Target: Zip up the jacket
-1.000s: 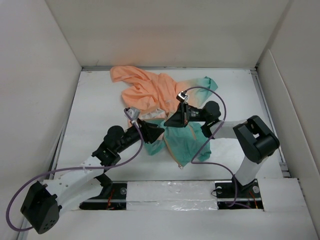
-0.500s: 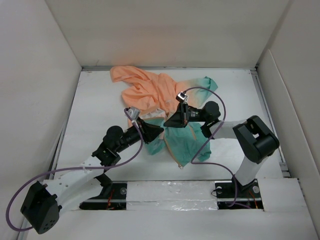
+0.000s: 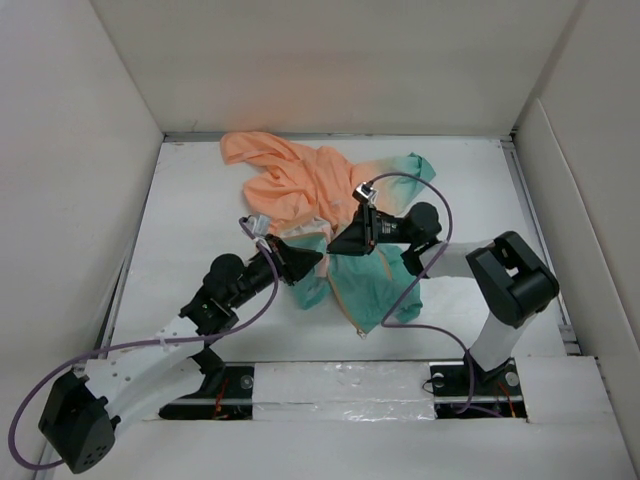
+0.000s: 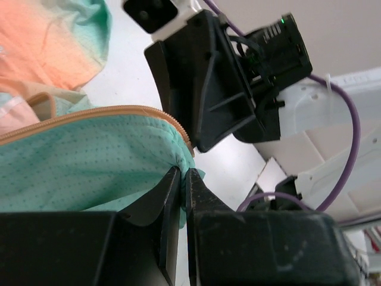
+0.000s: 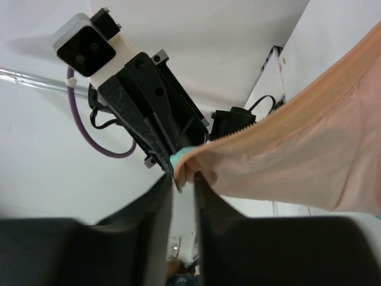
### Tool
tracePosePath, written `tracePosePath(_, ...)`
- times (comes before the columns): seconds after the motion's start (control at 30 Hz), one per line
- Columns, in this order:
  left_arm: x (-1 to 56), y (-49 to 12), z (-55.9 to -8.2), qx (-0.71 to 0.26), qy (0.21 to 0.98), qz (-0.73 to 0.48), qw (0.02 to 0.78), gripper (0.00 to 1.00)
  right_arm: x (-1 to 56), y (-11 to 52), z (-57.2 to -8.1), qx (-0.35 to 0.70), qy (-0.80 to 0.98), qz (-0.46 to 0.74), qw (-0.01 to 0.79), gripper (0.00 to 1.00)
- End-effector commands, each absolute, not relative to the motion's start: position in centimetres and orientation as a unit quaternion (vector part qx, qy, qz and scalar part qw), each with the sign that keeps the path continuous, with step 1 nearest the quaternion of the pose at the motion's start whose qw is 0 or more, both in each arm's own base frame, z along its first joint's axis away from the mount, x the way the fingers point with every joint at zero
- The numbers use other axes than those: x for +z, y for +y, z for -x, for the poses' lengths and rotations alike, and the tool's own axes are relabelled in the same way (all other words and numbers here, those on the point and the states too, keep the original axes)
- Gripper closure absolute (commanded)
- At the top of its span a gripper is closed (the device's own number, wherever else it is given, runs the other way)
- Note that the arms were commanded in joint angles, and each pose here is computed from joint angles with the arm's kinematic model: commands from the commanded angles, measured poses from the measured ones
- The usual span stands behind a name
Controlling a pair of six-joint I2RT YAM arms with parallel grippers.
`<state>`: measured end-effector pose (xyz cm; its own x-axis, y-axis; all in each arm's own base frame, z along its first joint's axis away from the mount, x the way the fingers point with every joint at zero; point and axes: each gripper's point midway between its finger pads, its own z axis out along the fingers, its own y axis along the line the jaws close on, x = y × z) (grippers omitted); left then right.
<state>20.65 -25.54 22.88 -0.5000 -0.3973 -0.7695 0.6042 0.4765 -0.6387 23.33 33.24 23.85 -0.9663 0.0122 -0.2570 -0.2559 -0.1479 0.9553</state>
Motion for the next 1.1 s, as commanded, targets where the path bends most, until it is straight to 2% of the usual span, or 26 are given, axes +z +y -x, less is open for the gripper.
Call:
tracePosePath(0.0, 27.8, -24.5, -21.6, -0.530, 0.666, -0.006, 0.526, 1.00, 29.3, 31.6, -21.9, 0.774, 0.541, 0.219, 0.245, 0.63)
tracePosePath(0.03, 27.5, -24.3, -21.8, -0.526, 0.671, 0.002, 0.523, 1.00, 29.5, 31.4, -21.7, 0.765, 0.538, 0.233, 0.267, 0.56)
tracePosePath(0.1, 27.5, -23.9, -22.0, -0.520, 0.674, 0.017, 0.525, 1.00, 28.8, 31.2, -22.9, 0.748, 0.569, 0.207, 0.273, 0.52)
tracePosePath(0.13, 27.4, -23.8, -22.1, -0.516, 0.676, 0.022, 0.525, 1.00, 28.4, 31.2, -23.2, 0.731, 0.571, 0.220, 0.301, 0.47)
tracePosePath(0.17, 27.3, -23.6, -22.2, -0.512, 0.679, 0.028, 0.526, 1.00, 28.2, 31.1, -23.5, 0.717, 0.599, 0.198, 0.298, 0.47)
tracePosePath(0.23, 27.4, -23.4, -22.2, -0.512, 0.678, 0.032, 0.526, 1.00, 27.5, 30.6, -24.7, 0.668, 0.619, 0.212, 0.354, 0.47)
tracePosePath(0.27, 27.5, -23.3, -22.2, -0.511, 0.679, 0.035, 0.525, 1.00, 27.0, 29.9, -25.4, 0.634, 0.661, 0.172, 0.363, 0.50)
tracePosePath(0.33, 27.6, -23.2, -22.2, -0.511, 0.680, 0.039, 0.524, 1.00, 26.0, 29.1, -25.7, 0.558, 0.691, 0.185, 0.422, 0.67)
tracePosePath(0.37, 27.6, -22.8, -22.4, -0.506, 0.681, 0.046, 0.527, 1.00, 25.2, 27.8, -25.4, 0.488, 0.729, 0.162, 0.452, 0.91)
tracePosePath(0.4, 27.7, -22.7, -22.4, -0.505, 0.681, 0.047, 0.528, 1.00, 24.6, 25.9, -26.1, 0.444, 0.754, 0.118, 0.469, 1.00)
tracePosePath(0.47, 27.6, -22.4, -22.5, -0.501, 0.684, 0.051, 0.528, 1.00, 21.4, 23.4, -24.9, 0.343, 0.804, 0.074, 0.479, 1.00)
tracePosePath(0.53, 27.6, -22.1, -22.8, -0.500, 0.683, 0.052, 0.530, 1.00, 18.9, 21.8, -22.3, 0.327, 0.824, 0.038, 0.461, 1.00)
tracePosePath(0.67, 27.2, -22.6, -22.4, -0.511, 0.684, 0.035, 0.520, 1.00, 12.0, 20.8, -17.5, 0.312, 0.875, 0.000, 0.371, 1.00)
tracePosePath(0.83, 26.8, -23.0, -22.1, -0.512, 0.688, 0.018, 0.515, 1.00, 8.7, 22.0, -13.9, 0.294, 0.902, -0.025, 0.315, 1.00)
tracePosePath(0.9, 26.9, -22.9, -21.9, -0.513, 0.686, 0.015, 0.516, 1.00, 7.5, 21.8, -12.9, 0.256, 0.918, -0.020, 0.301, 1.00)
tracePosePath(0.93, 26.9, -22.9, -21.8, -0.513, 0.685, 0.014, 0.516, 1.00, 7.1, 21.9, -12.7, 0.250, 0.922, -0.029, 0.294, 0.91)
tracePosePath(1.07, 26.6, -22.9, -21.5, -0.518, 0.683, 0.008, 0.516, 1.00, 4.6, 23.1, -12.5, 0.244, 0.929, -0.038, 0.275, 0.72)
